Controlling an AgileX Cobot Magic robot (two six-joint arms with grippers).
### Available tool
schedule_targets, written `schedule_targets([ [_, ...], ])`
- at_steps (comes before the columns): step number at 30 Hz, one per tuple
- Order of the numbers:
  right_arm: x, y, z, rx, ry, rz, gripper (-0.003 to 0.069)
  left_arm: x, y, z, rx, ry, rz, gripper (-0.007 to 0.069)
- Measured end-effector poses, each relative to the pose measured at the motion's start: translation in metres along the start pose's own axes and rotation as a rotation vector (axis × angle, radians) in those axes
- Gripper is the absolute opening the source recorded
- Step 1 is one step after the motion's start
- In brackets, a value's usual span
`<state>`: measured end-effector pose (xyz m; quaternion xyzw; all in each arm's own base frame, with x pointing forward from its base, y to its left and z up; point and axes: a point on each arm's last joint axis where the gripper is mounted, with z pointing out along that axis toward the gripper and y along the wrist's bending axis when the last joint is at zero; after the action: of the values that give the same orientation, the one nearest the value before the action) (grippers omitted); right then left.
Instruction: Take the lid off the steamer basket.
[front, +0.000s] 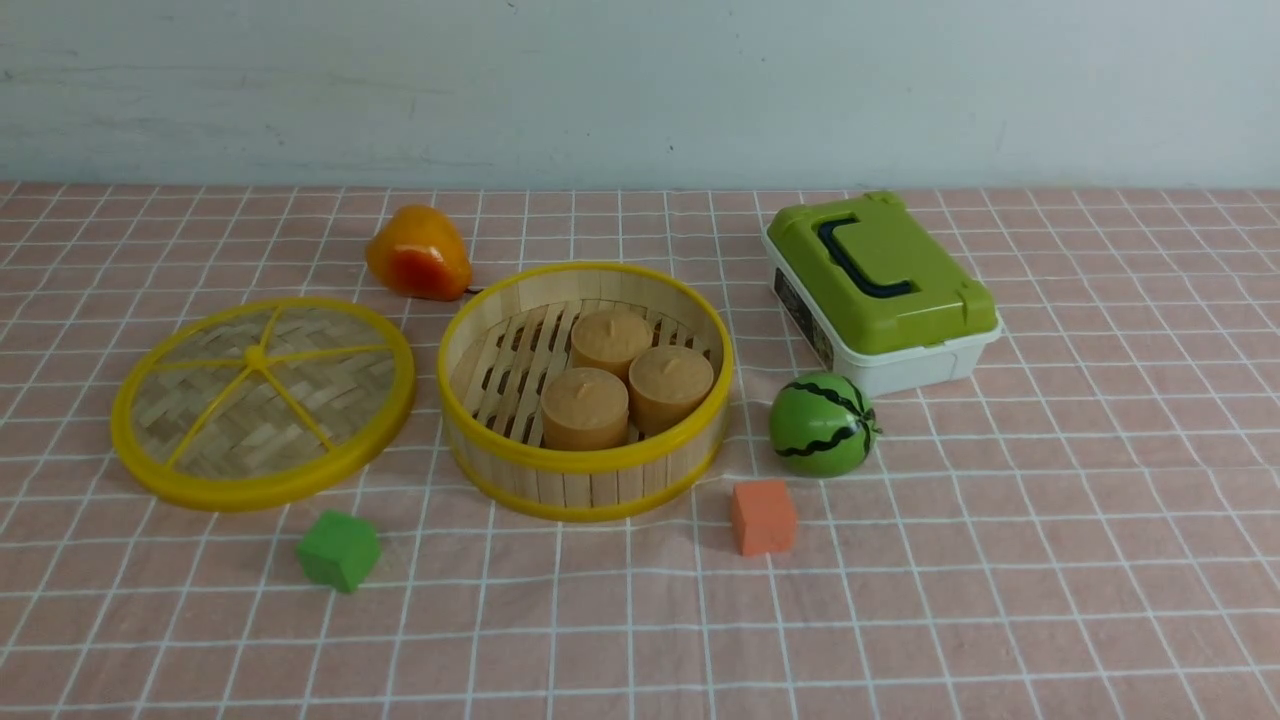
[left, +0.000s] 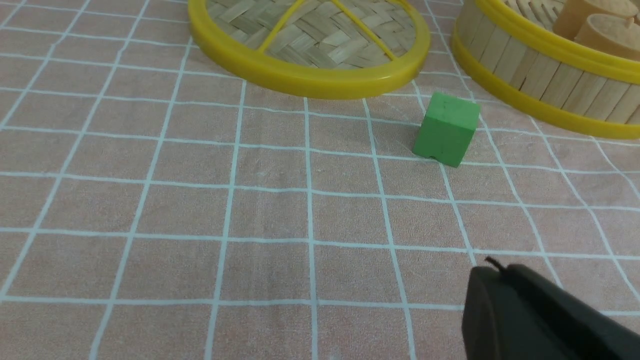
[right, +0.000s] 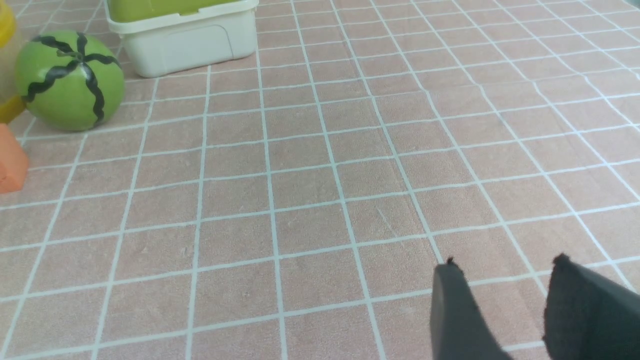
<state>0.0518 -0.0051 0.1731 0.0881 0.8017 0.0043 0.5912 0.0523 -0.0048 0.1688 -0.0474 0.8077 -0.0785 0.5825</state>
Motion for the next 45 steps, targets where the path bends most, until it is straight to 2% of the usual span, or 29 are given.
schedule_targets([
  [45, 0.0000, 0.0000, 0.0000, 0.000, 0.000, 0.000, 0.0242, 0.0000, 0.0000, 0.0000, 0.000, 0.000, 0.000, 0.0000],
])
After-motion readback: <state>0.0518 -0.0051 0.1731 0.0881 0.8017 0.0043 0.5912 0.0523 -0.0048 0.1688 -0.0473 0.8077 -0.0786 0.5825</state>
